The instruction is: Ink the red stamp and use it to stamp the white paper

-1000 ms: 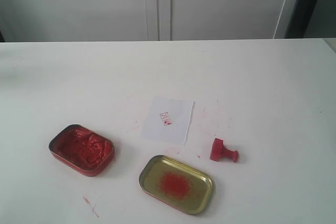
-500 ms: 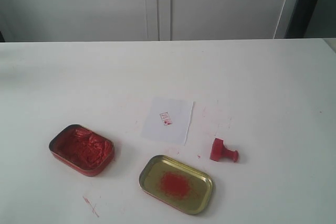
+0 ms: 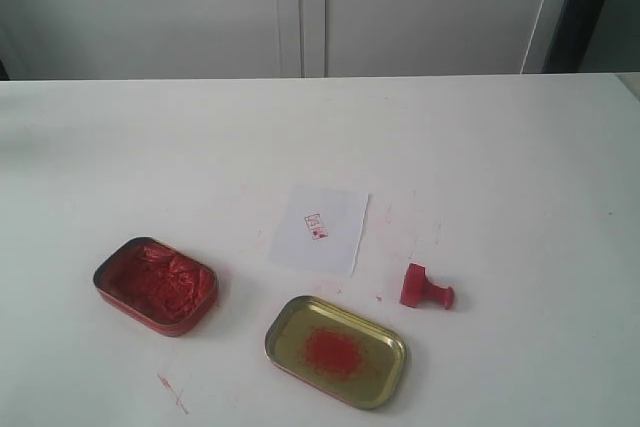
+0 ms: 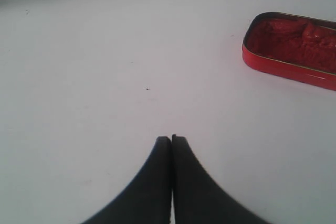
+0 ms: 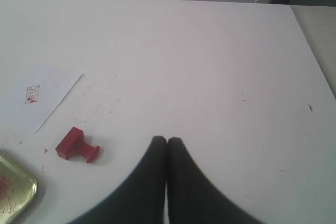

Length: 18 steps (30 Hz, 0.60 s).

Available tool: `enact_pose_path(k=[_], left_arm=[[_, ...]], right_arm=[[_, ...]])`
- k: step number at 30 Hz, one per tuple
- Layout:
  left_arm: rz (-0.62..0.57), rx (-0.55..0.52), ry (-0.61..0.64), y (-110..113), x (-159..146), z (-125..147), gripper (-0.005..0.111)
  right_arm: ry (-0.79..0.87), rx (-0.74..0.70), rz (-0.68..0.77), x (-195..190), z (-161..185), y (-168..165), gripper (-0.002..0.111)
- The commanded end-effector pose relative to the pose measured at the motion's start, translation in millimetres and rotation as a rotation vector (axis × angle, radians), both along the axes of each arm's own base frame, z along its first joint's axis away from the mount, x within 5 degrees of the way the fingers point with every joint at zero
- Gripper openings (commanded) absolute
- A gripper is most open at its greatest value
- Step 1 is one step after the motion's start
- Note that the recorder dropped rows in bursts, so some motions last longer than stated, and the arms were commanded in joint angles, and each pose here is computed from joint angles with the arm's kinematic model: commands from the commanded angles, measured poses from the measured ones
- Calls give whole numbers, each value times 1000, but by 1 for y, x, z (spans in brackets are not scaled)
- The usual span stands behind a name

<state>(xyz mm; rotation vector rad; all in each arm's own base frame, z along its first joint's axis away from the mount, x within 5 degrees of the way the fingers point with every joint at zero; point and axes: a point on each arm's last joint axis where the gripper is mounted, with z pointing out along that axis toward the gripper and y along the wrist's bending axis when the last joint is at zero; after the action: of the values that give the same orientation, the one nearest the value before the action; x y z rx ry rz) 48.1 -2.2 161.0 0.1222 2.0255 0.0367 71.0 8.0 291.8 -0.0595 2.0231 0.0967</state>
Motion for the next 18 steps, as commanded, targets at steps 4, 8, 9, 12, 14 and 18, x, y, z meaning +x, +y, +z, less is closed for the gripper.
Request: enact_pose_path(k=[4,8,9,12,14,18], left_arm=[[2,0,12,0,0,-4,0],[2,0,12,0,0,-4,0],[2,0,12,0,0,-4,0],[2,0,12,0,0,-4,0],[2,0,12,0,0,-4,0],[2,0,12,0,0,-4,0]], right_arm=[[-14,-8,-8,0,0,-1,0],[-17,-8,-9,0,0,-1,0],[-23,-8,-9,-2,-1,-1,0],[-56,-6,-9,-9,-1,-2,0],[-83,-4,-9,-15,-3,-2,0],[-125,-1,-9,-26,-11,-2,0]])
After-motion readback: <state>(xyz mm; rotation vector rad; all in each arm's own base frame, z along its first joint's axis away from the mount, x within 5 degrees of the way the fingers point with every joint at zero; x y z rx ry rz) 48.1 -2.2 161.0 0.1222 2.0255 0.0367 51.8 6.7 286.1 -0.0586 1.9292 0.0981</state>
